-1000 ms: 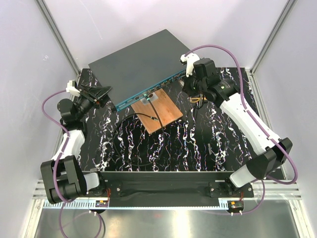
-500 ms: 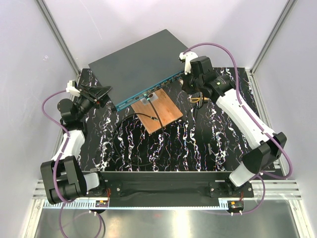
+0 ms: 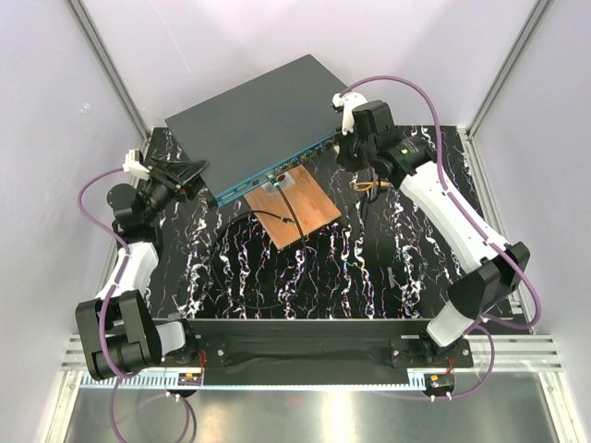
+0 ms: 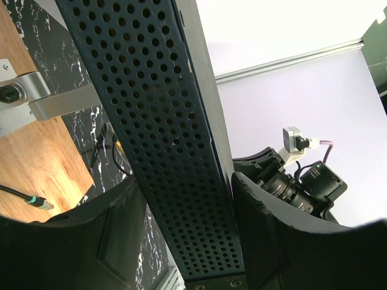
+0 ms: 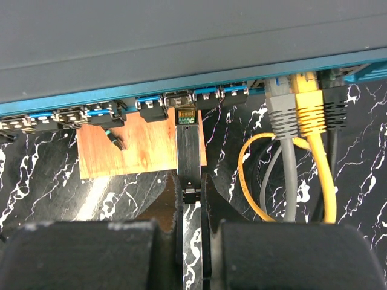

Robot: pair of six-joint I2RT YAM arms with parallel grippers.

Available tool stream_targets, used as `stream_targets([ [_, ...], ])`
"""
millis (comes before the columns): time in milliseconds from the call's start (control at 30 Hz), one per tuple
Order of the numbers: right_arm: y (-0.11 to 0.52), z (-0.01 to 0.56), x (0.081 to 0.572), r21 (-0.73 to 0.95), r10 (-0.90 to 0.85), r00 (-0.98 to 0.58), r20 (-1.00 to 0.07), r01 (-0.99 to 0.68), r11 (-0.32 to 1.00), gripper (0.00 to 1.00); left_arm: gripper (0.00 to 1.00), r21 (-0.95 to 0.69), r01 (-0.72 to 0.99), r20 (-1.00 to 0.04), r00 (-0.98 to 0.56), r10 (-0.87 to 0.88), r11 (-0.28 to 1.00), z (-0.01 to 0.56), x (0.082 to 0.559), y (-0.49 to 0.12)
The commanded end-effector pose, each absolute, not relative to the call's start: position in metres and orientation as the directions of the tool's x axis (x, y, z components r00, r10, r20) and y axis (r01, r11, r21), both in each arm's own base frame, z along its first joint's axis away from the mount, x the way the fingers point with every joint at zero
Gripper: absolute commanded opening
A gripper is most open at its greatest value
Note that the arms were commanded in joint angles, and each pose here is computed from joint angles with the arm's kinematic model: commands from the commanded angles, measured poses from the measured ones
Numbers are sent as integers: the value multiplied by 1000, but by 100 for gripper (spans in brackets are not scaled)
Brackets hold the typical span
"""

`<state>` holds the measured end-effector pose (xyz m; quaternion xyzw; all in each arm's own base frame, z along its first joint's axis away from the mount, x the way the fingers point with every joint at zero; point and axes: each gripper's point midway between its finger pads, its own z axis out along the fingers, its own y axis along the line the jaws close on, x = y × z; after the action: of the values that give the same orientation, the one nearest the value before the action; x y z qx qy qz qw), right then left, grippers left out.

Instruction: Insert the plug into the switch port

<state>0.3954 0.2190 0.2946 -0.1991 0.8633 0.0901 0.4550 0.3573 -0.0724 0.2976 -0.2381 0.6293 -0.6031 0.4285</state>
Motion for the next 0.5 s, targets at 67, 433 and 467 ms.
stream_targets([
  [67,218,313,406,-22,-225,-474,-851,-397,918,0,0,-877,420,-430,-470,-771,233,334,347,-90],
  [433,220,316,409,-21,-223,-473,-852,-397,918,0,0,-878,421,-427,-471,-772,229,334,346,-90],
  [467,220,317,409,-20,-223,-471,-853,-397,918,0,0,-878,420,-427,-468,-773,231,333,346,-90],
])
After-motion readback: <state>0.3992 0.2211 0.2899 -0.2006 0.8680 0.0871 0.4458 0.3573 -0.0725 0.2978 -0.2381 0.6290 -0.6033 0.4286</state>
